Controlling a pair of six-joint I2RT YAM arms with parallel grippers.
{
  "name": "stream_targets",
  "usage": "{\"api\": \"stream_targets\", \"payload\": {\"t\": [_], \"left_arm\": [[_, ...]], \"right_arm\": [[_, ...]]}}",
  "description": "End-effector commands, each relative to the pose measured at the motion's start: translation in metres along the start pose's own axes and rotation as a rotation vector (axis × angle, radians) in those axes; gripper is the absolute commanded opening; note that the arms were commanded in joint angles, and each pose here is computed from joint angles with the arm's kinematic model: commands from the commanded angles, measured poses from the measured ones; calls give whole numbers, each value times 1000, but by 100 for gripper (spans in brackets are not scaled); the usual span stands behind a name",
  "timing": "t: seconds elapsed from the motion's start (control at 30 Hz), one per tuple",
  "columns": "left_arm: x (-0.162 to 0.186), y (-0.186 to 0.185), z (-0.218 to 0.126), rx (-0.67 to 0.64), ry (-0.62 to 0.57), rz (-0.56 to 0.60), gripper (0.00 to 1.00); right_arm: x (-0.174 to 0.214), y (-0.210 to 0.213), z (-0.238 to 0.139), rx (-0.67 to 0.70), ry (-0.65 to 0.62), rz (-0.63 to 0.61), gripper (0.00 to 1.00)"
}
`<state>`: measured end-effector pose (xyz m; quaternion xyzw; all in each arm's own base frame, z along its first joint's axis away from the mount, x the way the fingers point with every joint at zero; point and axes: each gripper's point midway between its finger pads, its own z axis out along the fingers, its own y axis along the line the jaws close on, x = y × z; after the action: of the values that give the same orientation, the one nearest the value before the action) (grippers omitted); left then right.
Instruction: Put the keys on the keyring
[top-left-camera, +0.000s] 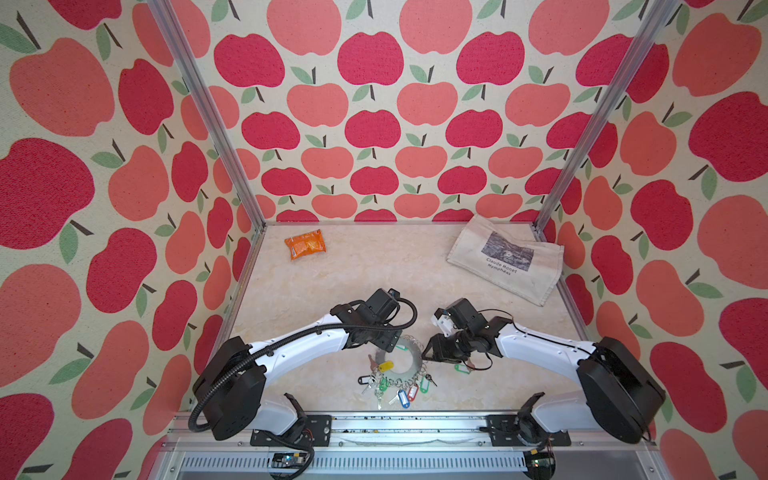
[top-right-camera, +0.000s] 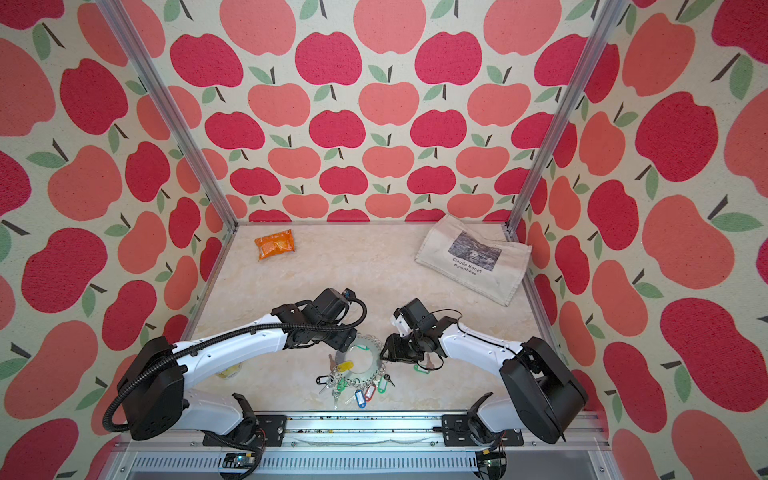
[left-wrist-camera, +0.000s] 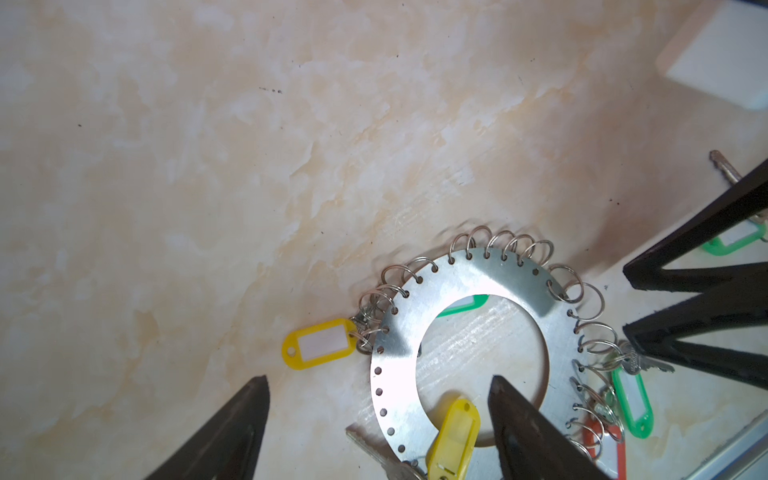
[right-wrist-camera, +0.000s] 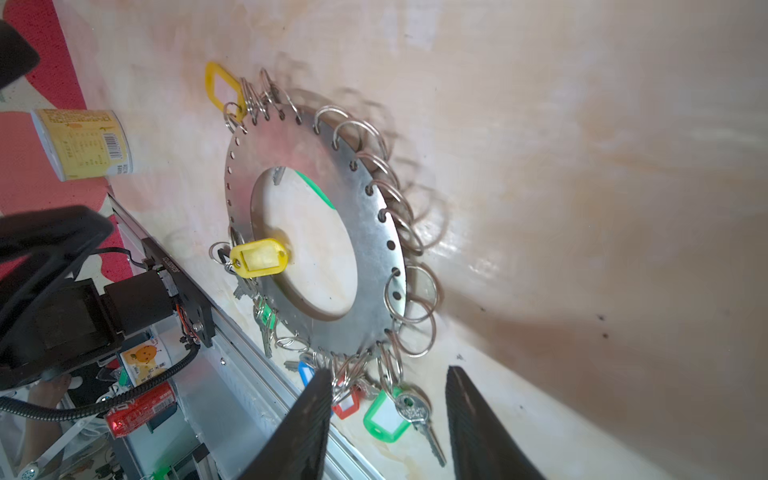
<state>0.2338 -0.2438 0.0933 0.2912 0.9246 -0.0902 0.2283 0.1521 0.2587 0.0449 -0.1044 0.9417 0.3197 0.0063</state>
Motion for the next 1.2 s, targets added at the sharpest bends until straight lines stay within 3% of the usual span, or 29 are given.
{"api": "stream_targets", "payload": {"t": [0.0,0.27,0.5,0.67,0.93,1.17], "left_arm": [[4,8,-5,-22,-7,-26,84],[5,9,-5,-25,-12,-35,84],[7,10,-6,-26,-13,-41,84],[9,12,-6,-28,-15,-46,84],[9,13,-9,-30,-22,-48,83],[0,14,-19,-31,-65,-50,83]], "right_arm": [[5,-13,5,34,11,88,46],[2,-14,17,33,20,113,41],[-1,-14,24,30,14,118,28],[-2,-11,27,17,25,118,27],[-2,-12,27,21,20,117,0],[-18,10,0,-18,-100,13,0]]}}
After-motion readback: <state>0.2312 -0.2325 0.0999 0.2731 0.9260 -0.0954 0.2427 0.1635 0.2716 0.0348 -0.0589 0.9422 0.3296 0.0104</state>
